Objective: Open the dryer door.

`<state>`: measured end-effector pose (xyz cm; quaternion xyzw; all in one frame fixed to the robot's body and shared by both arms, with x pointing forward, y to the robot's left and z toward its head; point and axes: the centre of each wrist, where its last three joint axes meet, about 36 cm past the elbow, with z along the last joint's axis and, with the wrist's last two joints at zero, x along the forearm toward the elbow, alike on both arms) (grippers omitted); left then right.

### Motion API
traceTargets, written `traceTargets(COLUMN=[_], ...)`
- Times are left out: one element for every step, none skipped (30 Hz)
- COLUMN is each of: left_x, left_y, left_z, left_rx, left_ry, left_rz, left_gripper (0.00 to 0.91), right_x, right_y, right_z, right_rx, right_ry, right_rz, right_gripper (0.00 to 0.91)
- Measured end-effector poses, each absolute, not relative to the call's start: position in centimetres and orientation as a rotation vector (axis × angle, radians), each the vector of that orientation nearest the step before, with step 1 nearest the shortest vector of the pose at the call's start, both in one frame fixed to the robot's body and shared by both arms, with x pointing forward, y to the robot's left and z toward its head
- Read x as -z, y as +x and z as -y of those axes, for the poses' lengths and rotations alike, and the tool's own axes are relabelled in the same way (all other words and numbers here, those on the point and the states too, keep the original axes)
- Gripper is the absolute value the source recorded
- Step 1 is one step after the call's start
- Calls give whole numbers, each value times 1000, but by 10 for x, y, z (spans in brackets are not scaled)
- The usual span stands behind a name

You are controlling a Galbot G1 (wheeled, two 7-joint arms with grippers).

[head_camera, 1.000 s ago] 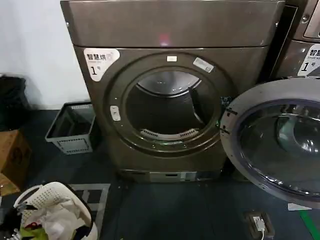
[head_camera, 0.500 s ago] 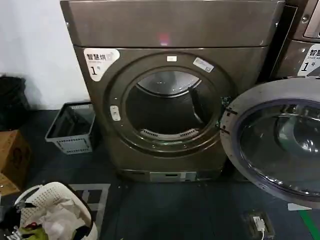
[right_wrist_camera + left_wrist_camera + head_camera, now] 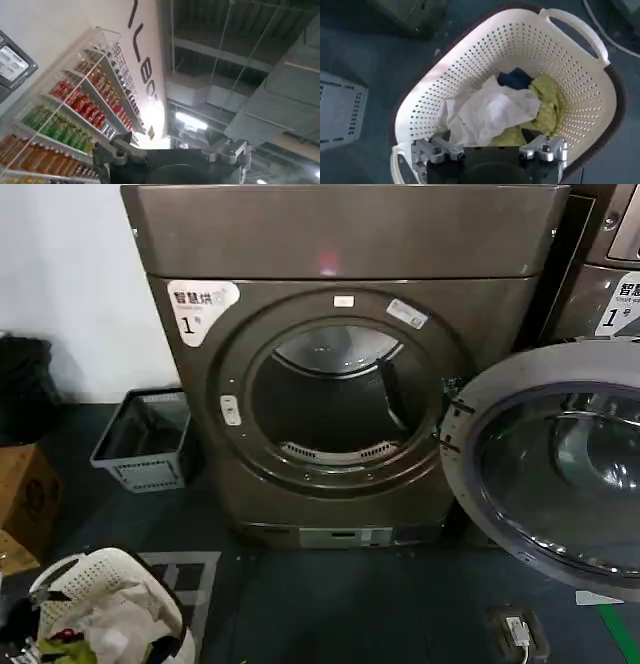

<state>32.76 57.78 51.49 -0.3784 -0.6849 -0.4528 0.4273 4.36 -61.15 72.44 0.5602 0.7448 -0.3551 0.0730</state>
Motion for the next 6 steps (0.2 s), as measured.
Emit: traceTargets(left_x=[-515, -515, -516, -516, -517, -517], left_y=[328, 328, 328, 328, 328, 327], left_z=[-577, -577, -577, -577, -577, -577], left_rx=[1132, 1133, 1133, 1133, 1133, 1134], left_ry=[-946, -946, -946, -946, -945, -944], left_rz=[1712, 1713, 1712, 1711, 1711, 1710], left_gripper=[907, 907, 907, 907, 907, 907], right_x=[-724, -724, -724, -724, -724, -724], right_y=[44, 44, 44, 44, 44, 43], right_z=[611, 611, 611, 611, 611, 612], right_rx=[1067, 1066, 1066, 1066, 1066, 1066], right_ry=[1682, 1681, 1681, 1681, 1681, 1682], right_rz=[-2237, -2237, -2237, -2237, -2237, -2238], right_gripper=[907, 907, 907, 907, 907, 907])
